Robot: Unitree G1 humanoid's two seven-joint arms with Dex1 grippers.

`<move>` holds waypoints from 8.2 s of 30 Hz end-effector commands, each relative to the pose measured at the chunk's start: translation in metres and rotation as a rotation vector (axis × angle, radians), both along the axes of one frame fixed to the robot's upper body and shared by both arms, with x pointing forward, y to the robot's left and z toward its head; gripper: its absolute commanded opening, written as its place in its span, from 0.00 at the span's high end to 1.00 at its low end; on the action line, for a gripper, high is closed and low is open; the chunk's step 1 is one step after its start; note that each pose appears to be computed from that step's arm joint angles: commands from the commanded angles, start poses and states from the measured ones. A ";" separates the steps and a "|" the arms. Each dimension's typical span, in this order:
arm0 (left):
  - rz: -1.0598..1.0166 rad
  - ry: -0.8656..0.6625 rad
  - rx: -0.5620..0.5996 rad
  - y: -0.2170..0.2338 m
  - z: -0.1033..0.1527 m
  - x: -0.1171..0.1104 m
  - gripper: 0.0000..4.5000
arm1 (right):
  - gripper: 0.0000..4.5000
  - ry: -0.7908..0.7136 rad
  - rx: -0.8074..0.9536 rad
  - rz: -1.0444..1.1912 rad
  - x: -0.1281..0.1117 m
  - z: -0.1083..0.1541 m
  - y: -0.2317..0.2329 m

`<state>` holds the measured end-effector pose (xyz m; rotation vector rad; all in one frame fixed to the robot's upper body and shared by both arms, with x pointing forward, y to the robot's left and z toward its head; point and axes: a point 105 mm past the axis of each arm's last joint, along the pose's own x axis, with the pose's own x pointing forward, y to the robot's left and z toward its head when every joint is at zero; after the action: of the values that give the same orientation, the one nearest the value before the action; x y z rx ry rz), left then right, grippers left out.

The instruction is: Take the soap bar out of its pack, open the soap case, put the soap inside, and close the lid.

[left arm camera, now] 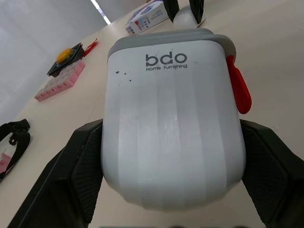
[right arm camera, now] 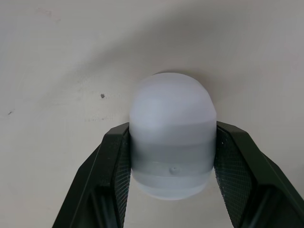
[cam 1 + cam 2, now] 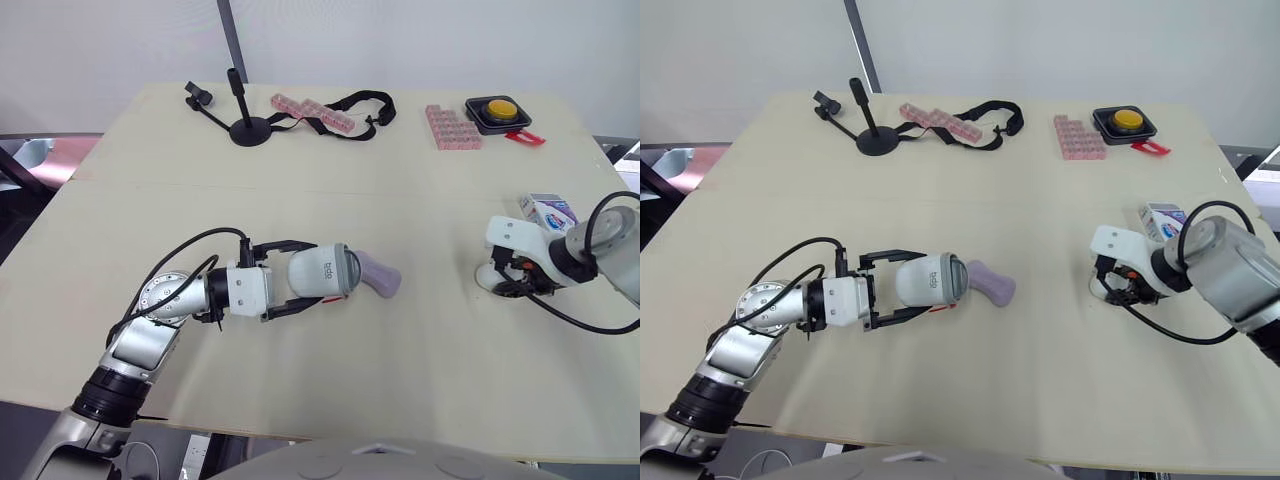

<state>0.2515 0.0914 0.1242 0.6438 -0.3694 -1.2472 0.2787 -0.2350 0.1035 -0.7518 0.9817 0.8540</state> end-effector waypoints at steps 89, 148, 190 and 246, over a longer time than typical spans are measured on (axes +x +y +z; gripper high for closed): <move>-0.088 0.356 0.610 0.007 -0.009 -0.014 0.23 | 0.01 -0.425 0.990 0.333 -0.102 -0.033 0.056; -0.047 0.275 0.541 0.082 -0.018 0.009 0.00 | 0.00 -0.434 1.014 0.355 -0.101 -0.041 0.059; 0.270 0.470 -0.168 0.090 -0.008 -0.093 0.00 | 0.00 -0.516 0.900 0.278 0.000 0.041 0.143; 0.327 0.503 -0.161 0.070 -0.037 -0.110 0.00 | 0.55 -0.138 0.607 0.443 -0.030 0.022 0.223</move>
<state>0.1415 0.1619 0.0799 0.2022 0.0870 -1.0036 0.2522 -0.0189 0.1161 -0.4666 0.4227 1.3748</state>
